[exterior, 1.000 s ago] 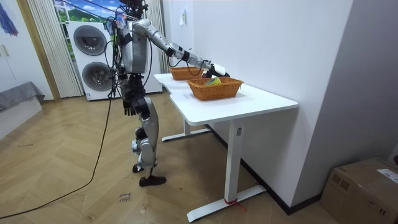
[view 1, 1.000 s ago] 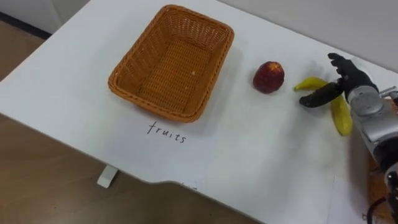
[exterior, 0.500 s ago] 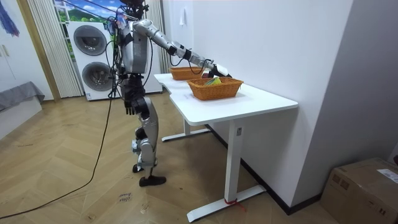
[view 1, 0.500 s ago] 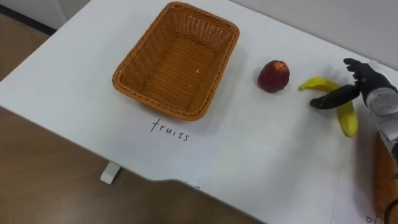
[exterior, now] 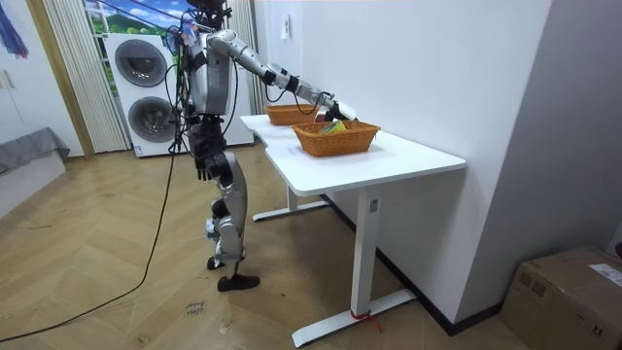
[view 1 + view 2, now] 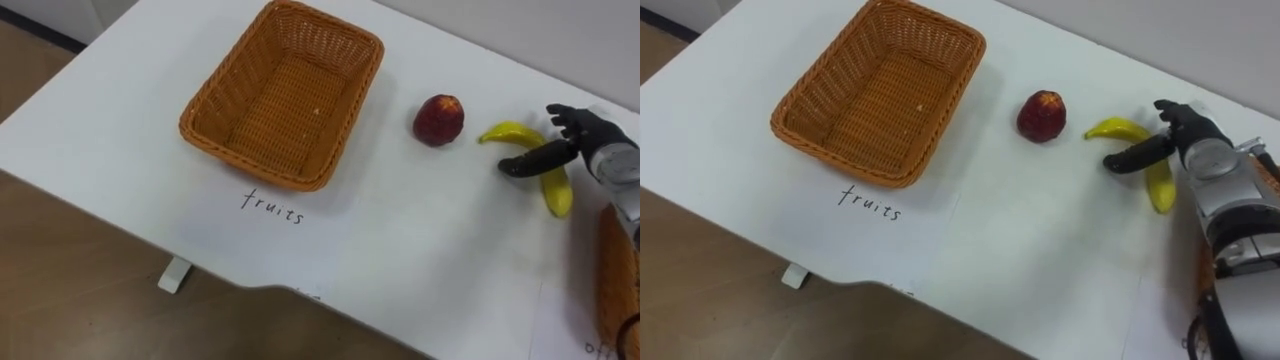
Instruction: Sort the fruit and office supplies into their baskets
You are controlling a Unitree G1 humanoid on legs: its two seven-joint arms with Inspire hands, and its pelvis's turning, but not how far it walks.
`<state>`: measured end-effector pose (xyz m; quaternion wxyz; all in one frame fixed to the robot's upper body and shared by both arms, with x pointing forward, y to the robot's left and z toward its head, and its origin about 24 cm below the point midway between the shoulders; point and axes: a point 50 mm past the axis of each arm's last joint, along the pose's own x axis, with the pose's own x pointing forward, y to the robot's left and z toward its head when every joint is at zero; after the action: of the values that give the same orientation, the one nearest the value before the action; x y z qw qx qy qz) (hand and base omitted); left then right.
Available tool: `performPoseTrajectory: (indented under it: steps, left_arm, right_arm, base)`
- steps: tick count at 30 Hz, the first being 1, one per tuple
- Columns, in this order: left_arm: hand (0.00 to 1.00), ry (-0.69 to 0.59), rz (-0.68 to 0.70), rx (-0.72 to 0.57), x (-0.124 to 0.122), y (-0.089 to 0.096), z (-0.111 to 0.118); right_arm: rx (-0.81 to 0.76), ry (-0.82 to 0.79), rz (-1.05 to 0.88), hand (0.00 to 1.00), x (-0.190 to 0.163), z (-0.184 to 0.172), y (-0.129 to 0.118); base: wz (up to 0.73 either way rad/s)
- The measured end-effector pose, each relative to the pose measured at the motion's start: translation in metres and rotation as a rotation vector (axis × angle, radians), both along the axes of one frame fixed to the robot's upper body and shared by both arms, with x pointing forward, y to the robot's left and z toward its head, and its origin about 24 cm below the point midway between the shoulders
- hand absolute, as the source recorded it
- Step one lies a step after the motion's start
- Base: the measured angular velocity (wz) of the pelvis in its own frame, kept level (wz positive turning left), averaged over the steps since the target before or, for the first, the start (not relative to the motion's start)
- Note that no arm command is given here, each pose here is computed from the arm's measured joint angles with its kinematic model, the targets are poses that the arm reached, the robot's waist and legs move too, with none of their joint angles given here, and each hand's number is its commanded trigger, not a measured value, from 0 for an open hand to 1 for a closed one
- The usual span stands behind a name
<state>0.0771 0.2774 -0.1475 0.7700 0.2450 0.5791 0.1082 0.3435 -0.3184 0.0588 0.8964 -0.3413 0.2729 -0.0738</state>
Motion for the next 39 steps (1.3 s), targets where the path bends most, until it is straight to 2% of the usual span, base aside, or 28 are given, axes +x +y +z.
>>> performPoseTrajectory:
  steps: [16, 32, 33, 34, 35, 39]
  left_arm:
    - [0.00, -0.005, -0.010, -0.032, 0.008, 0.000, 0.001]
    - [0.00, -0.014, -0.017, -0.049, 0.015, -0.001, 0.002]
    - [0.00, -0.016, -0.018, -0.049, 0.016, -0.001, 0.002]
    - [0.00, -0.017, -0.019, -0.049, 0.016, -0.001, 0.003]
    - [0.00, -0.017, -0.019, -0.048, 0.016, -0.001, 0.003]
    - [0.00, -0.020, -0.021, -0.051, 0.019, 0.000, 0.003]
  right_arm:
    - [-0.026, 0.134, 0.086, 0.00, -0.004, -0.003, -0.003]
    - [-0.060, 0.194, 0.103, 0.00, -0.008, -0.003, -0.008]
    - [-0.064, 0.197, 0.106, 0.50, -0.008, -0.003, -0.008]
    - [-0.072, 0.202, 0.110, 0.88, -0.008, -0.003, -0.008]
    - [-0.076, 0.206, 0.112, 1.00, -0.008, -0.003, -0.008]
    - [-0.110, 0.214, 0.104, 1.00, -0.010, 0.000, -0.015]
  base:
    - [0.00]
    - [0.00]
    - [0.00]
    - [0.00]
    - [0.00]
    - [0.00]
